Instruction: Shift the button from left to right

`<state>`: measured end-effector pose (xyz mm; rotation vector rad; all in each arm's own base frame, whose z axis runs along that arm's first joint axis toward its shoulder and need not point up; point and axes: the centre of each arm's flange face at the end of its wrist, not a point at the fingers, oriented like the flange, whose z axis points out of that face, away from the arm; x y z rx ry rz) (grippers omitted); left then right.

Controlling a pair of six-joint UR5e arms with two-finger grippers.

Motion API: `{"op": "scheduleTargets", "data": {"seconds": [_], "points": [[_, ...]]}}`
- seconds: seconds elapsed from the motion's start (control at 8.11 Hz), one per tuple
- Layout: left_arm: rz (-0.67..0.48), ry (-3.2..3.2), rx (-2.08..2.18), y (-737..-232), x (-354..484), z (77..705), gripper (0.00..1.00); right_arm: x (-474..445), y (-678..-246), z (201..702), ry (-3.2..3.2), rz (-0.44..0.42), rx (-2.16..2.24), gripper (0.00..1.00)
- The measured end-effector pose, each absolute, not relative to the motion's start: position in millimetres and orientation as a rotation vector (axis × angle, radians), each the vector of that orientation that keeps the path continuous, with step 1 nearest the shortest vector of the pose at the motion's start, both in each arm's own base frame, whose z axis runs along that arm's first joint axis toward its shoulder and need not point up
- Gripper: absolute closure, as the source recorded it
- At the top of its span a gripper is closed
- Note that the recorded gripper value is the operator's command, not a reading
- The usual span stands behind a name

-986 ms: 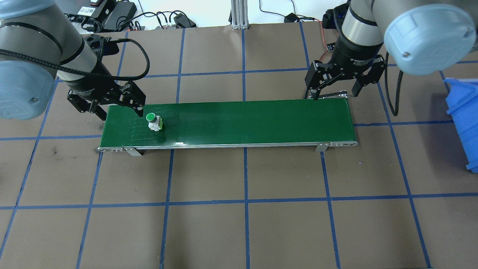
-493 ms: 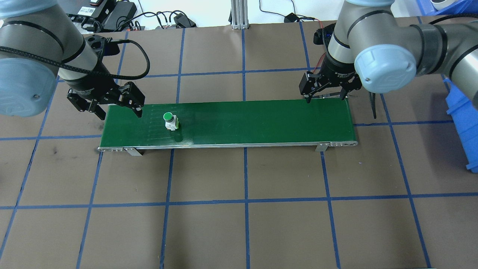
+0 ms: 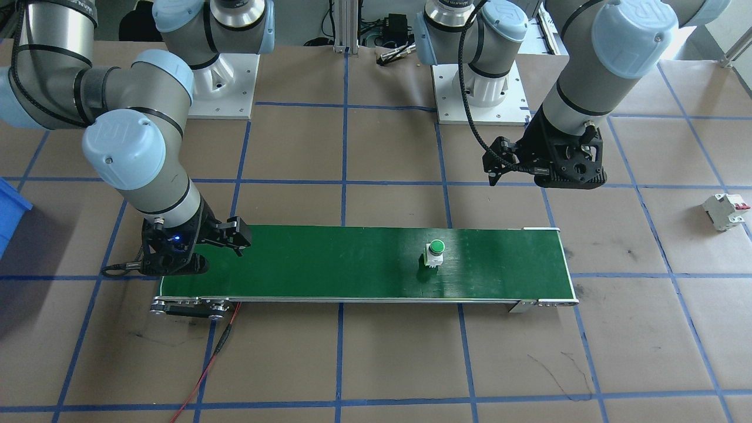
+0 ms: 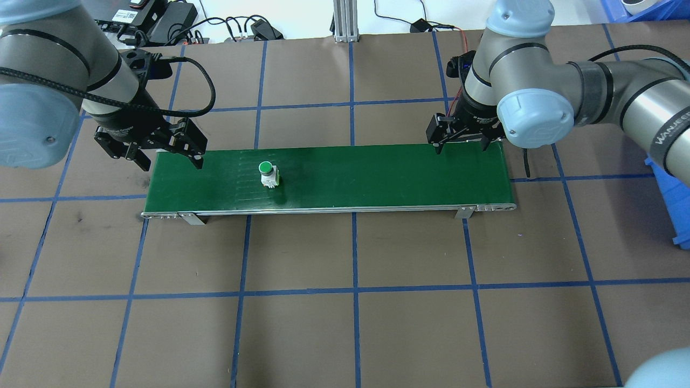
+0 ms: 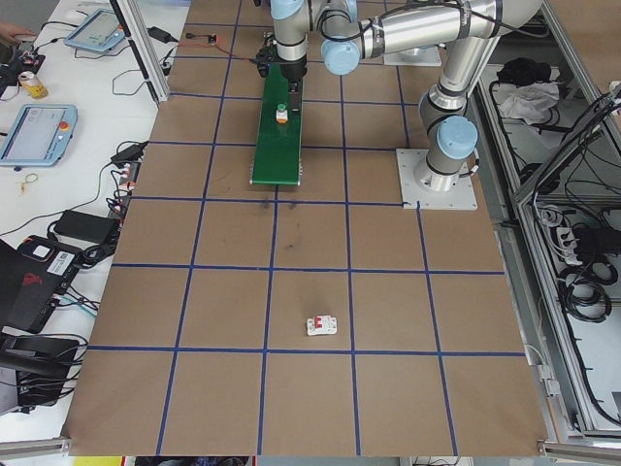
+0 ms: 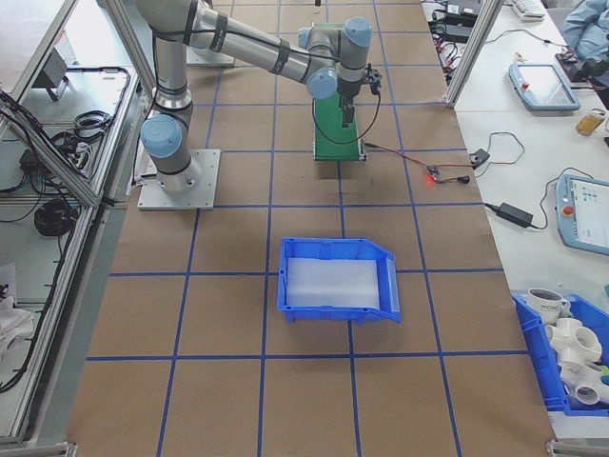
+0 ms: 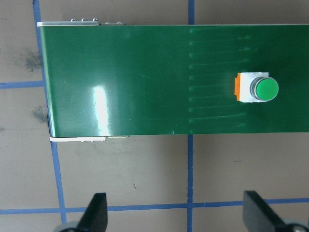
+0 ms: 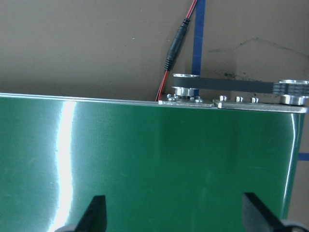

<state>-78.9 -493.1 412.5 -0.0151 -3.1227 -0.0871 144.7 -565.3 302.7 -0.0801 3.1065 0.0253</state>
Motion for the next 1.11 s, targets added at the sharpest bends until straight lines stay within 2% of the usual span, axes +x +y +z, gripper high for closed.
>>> {"op": "scheduleTargets", "data": {"seconds": [0.62, 1.11], "points": [[-0.064, -3.123, -0.016, -488, -80, 421, 0.0, 115, -574, 306, 2.811, 0.015, 0.137, 0.03], [-0.06, -3.124, -0.021, -488, -81, 422, 0.0, 112, -571, 303, 2.795, 0.021, 0.105, 0.03]]}}
